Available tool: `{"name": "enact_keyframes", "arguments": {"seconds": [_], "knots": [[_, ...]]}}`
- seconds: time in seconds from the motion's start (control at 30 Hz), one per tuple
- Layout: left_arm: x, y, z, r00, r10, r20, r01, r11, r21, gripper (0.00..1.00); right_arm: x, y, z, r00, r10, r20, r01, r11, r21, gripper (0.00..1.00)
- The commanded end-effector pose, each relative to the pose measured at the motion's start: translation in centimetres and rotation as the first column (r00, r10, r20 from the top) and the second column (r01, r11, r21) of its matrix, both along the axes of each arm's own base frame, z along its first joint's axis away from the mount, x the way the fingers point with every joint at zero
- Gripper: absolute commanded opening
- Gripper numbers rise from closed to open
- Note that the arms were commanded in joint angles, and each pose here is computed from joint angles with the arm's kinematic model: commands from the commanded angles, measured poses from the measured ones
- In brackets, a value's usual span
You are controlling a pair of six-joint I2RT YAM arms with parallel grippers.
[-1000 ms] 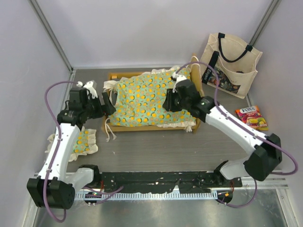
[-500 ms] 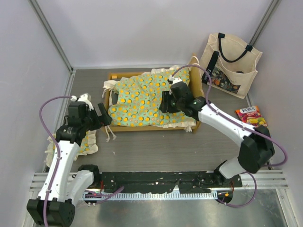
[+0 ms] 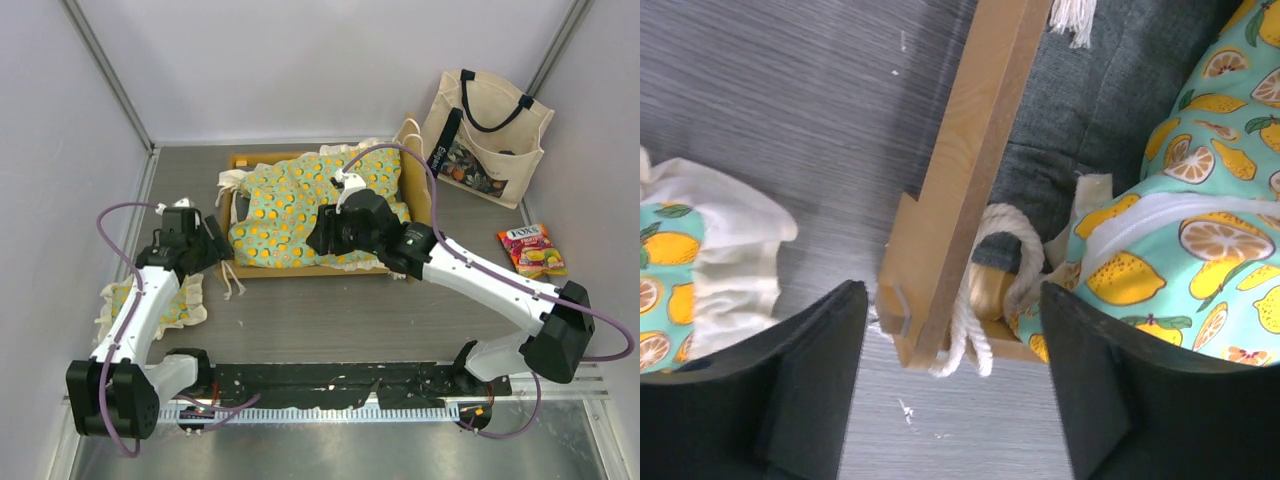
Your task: Set up the pet bed
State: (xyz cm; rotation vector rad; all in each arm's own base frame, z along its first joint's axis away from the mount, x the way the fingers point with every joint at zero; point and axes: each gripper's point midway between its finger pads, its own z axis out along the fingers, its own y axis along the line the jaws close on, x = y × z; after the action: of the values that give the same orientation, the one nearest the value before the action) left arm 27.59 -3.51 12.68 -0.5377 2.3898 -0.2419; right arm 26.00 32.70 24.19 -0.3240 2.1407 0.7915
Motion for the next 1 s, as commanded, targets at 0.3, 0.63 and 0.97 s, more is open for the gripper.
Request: {"name": "enact_keyframes", "arguments": {"seconds": [0.3,0.63,0.97], "knots": [[-2.5,-5.0,0.0,0.992,-0.011,0.127,0.049,0.951,-0.304,0.33,-0.7,1.9,-2.0,0.999,0.026,-0.031,-0.025,0.999,0.024,0.49],[-6.1,-8.6,2.2,0.982,-0.058,0.179,0.124,0.914,-0.387,0.43,-3.6,3.6,-1.6,0.999,0.043,-0.021,-0.042,0.998,0.052,0.60],[-7.9,-4.8,4.9,0.975,-0.031,0.220,0.077,0.976,-0.204,0.70,-5.0,7.0,-4.0,0.996,-0.029,0.079,0.043,0.983,-0.178,0.76]]}}
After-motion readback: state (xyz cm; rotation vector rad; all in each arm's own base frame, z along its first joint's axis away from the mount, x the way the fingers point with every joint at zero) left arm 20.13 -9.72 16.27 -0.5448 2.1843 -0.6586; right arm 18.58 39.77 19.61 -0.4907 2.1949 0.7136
